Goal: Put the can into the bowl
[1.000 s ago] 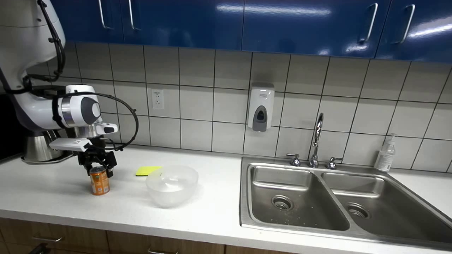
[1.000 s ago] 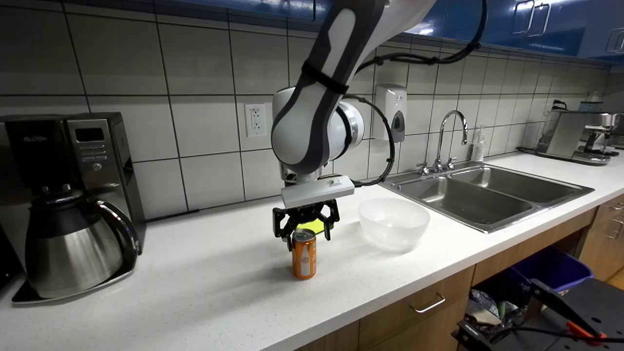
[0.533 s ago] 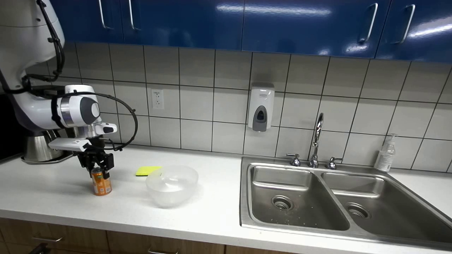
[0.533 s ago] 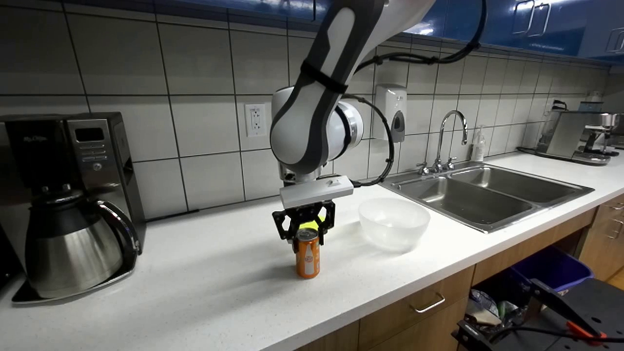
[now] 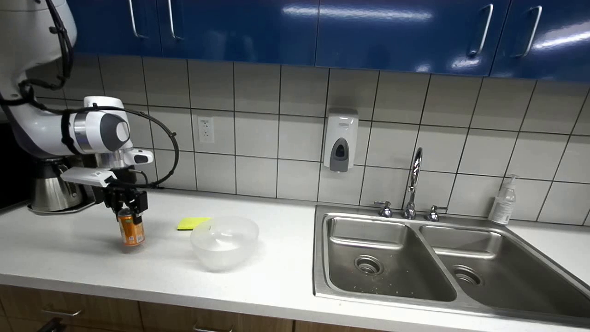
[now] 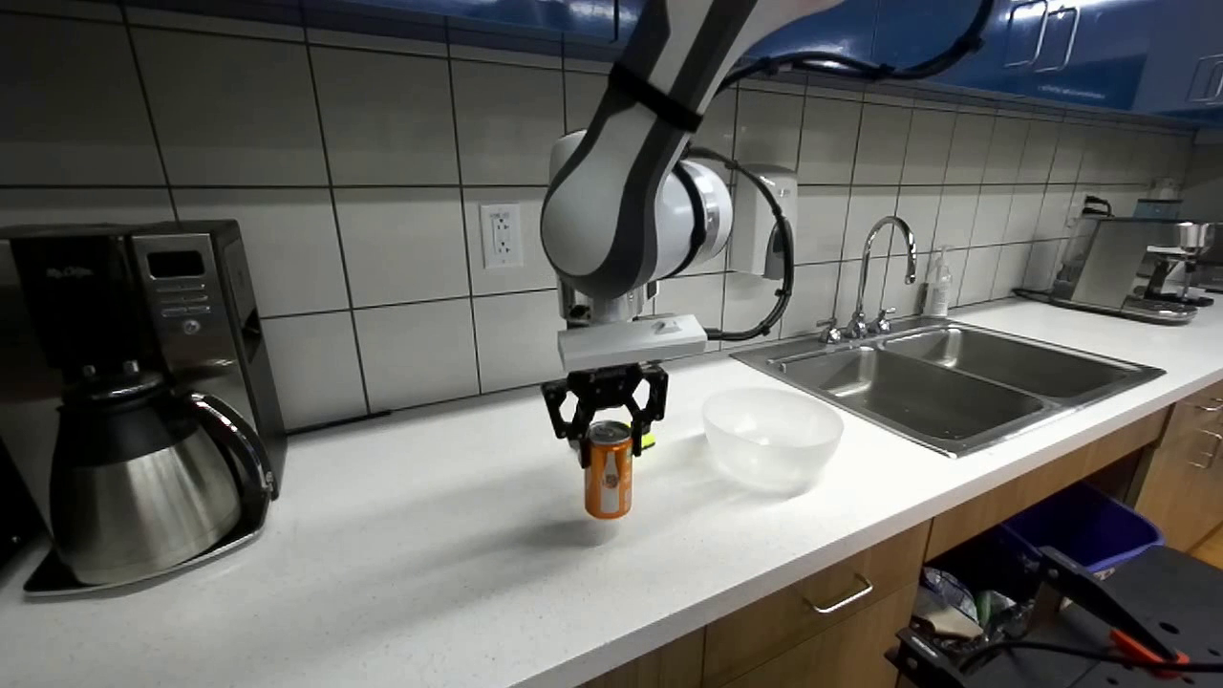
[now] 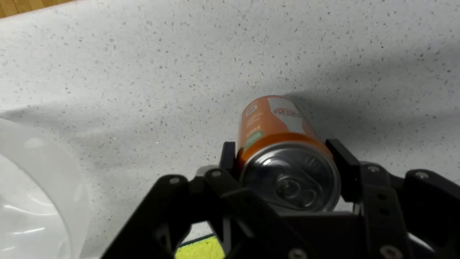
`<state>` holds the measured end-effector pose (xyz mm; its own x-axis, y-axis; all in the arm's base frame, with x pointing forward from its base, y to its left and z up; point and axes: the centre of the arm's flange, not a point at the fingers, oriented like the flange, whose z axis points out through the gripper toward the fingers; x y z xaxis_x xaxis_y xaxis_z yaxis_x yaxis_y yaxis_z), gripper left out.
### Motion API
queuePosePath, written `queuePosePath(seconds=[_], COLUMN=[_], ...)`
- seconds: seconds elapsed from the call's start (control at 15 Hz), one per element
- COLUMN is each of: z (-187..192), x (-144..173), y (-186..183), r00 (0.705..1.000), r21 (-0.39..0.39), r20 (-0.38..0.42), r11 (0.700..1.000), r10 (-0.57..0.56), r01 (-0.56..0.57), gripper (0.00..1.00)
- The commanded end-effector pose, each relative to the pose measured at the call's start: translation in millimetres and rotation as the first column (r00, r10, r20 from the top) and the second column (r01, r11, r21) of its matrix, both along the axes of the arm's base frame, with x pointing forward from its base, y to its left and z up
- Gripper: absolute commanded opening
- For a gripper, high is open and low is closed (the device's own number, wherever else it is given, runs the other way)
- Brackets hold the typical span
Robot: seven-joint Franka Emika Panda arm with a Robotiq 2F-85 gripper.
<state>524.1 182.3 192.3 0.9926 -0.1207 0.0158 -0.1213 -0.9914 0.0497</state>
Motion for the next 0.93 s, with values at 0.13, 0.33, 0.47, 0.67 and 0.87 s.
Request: queuePosePath(seconds=[0.13, 0.33, 0.47, 0.67, 0.87], z=[101.8, 132.6, 149.6, 165.6, 173.9], x=[-40.9, -54.6, -63.6, -70.3, -68.3], y=[-45.8, -72.4, -92.3, -127.4, -167.3], r00=[0.998, 0.997, 0.997, 0.995, 0.991], r21=[0.056, 0.046, 0.034, 0.022, 0.014], r20=[0.038, 0.05, 0.052, 0.047, 0.043], r11=[0.997, 0.997, 0.998, 0.996, 0.992], r10=[-0.047, -0.057, -0.063, -0.087, -0.127], r01=[0.044, 0.055, 0.061, 0.086, 0.127], gripper=[0.39, 0.39, 0.39, 0.39, 0.39])
